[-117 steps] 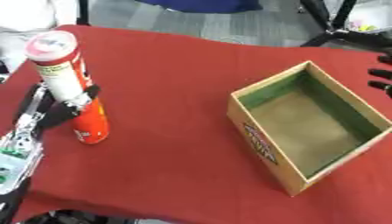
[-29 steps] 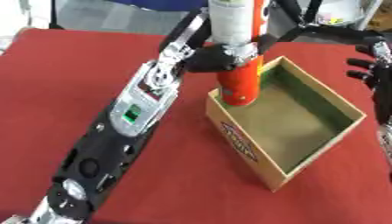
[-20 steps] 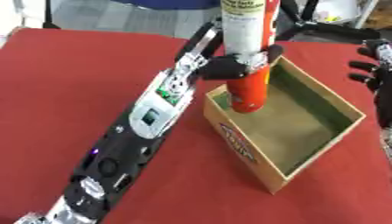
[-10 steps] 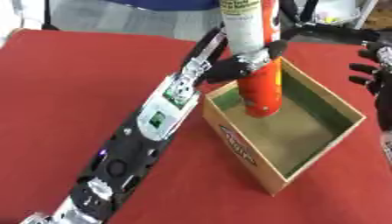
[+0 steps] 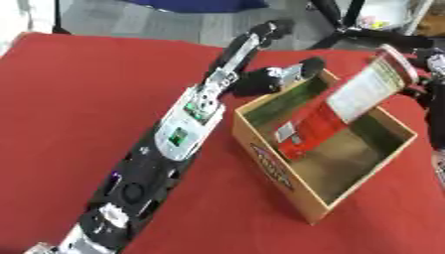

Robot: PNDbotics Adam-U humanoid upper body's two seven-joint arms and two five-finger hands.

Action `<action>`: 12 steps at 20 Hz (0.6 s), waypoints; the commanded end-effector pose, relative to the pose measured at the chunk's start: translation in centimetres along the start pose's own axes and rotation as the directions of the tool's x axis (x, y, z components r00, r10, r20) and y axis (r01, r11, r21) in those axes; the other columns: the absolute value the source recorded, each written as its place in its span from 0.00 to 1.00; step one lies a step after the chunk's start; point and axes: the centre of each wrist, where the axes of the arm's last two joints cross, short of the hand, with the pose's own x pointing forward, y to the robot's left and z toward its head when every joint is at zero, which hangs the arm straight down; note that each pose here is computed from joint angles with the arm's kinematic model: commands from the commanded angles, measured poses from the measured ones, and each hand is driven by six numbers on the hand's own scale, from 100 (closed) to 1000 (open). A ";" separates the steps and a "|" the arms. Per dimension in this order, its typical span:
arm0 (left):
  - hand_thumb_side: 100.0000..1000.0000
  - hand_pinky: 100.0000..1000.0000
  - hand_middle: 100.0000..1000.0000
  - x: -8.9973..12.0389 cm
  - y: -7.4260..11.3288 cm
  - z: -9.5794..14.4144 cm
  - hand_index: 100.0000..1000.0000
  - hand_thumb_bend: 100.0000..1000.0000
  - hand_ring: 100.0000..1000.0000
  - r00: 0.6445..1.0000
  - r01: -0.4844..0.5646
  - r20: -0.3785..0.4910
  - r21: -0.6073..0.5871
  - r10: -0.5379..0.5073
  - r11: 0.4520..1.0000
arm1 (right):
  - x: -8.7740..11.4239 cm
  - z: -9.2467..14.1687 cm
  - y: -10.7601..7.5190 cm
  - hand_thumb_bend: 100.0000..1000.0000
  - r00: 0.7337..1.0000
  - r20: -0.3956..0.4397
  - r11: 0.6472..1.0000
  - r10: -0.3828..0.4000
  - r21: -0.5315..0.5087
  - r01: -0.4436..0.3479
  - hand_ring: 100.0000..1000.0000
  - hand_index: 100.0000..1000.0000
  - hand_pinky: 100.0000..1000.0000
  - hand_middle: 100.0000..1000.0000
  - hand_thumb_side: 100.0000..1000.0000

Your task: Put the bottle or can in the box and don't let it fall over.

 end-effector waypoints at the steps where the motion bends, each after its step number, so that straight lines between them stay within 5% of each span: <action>1: 0.60 1.00 0.78 0.5 0.9 -0.2 0.88 0.59 0.90 1.000 0.015 0.015 0.011 -0.015 1.000 | 1.1 -0.4 -0.4 0.00 0.999 0.038 1.000 0.001 -0.009 -0.001 0.80 0.91 0.76 0.85 0.90; 12: 0.62 0.98 0.78 -0.3 2.2 1.5 0.87 0.52 0.90 1.000 -0.011 -0.022 0.057 0.013 0.998 | 0.9 -0.3 -0.7 0.00 0.999 0.033 1.000 0.008 -0.019 -0.007 0.80 0.91 0.76 0.85 0.90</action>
